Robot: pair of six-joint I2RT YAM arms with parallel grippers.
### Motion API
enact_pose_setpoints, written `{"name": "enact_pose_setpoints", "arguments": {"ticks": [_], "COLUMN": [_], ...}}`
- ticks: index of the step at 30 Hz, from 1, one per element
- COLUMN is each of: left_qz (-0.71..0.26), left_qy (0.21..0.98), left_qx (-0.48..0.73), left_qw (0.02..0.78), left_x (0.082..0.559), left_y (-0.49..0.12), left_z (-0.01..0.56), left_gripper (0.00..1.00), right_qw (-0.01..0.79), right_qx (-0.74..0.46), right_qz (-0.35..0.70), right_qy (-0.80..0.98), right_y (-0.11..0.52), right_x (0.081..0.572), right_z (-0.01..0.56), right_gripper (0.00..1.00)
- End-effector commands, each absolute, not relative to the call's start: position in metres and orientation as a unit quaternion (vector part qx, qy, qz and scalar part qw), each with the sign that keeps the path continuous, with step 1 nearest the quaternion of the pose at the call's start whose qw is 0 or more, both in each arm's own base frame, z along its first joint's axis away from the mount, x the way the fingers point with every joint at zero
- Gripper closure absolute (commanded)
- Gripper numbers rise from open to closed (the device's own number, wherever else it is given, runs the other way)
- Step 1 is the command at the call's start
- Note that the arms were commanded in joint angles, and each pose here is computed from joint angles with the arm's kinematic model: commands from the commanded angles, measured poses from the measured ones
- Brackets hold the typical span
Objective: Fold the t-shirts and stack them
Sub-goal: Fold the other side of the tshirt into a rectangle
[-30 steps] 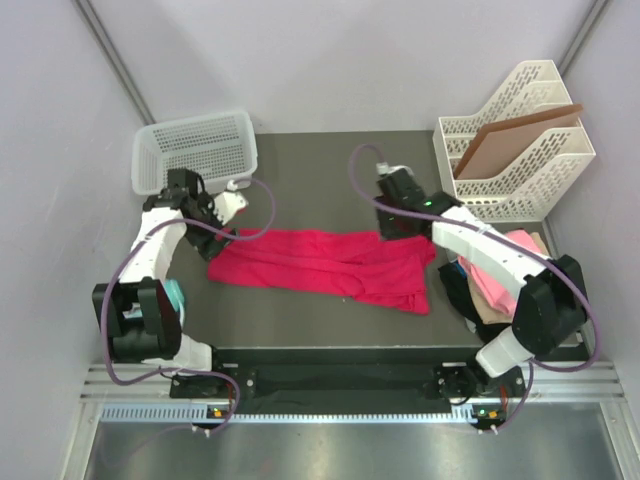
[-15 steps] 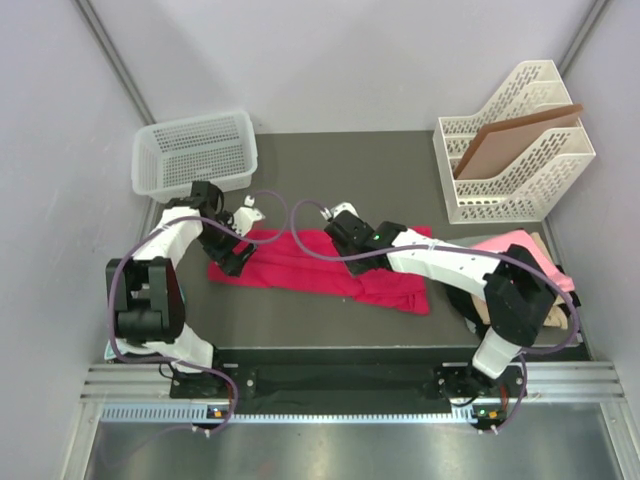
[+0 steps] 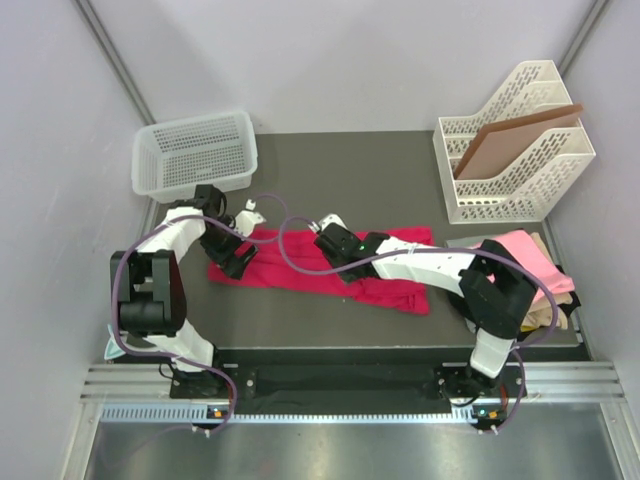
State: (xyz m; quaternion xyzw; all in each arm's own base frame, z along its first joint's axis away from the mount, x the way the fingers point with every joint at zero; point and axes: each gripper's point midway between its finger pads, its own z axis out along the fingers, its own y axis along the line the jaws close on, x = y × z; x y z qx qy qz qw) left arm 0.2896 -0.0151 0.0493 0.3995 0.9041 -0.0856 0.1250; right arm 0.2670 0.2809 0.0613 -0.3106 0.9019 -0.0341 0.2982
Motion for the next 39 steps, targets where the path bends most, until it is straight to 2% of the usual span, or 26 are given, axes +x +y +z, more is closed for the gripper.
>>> {"name": "enact_pose_setpoints", "arguments": {"ticks": [1, 14, 17, 18, 20, 39], "left_qz": [-0.074, -0.058, -0.057, -0.056, -0.055, -0.044], "left_qy": [0.905, 0.904, 0.903, 0.903, 0.904, 0.903], "left_qx": [0.396, 0.401, 0.404, 0.404, 0.404, 0.414], "left_qw": [0.14, 0.137, 0.134, 0.135, 0.131, 0.109], "left_x": [0.294, 0.294, 0.292, 0.292, 0.289, 0.274], "left_y": [-0.012, -0.006, -0.006, -0.005, -0.004, 0.003], "left_z": [0.051, 0.047, 0.045, 0.045, 0.043, 0.03], "left_gripper": [0.03, 0.04, 0.03, 0.03, 0.03, 0.03], "right_qw": [0.323, 0.312, 0.315, 0.318, 0.326, 0.357], "right_qx": [-0.335, -0.36, -0.359, -0.358, -0.355, -0.319], "right_qz": [-0.049, -0.127, -0.146, -0.148, -0.155, -0.155], "right_qy": [0.884, 0.87, 0.867, 0.865, 0.862, 0.864], "right_y": [0.294, 0.28, 0.277, 0.278, 0.277, 0.27], "right_x": [0.269, 0.274, 0.278, 0.28, 0.286, 0.326], "right_z": [0.062, 0.038, 0.035, 0.038, 0.042, 0.069], "right_gripper": [0.57, 0.59, 0.69, 0.75, 0.79, 0.78]}}
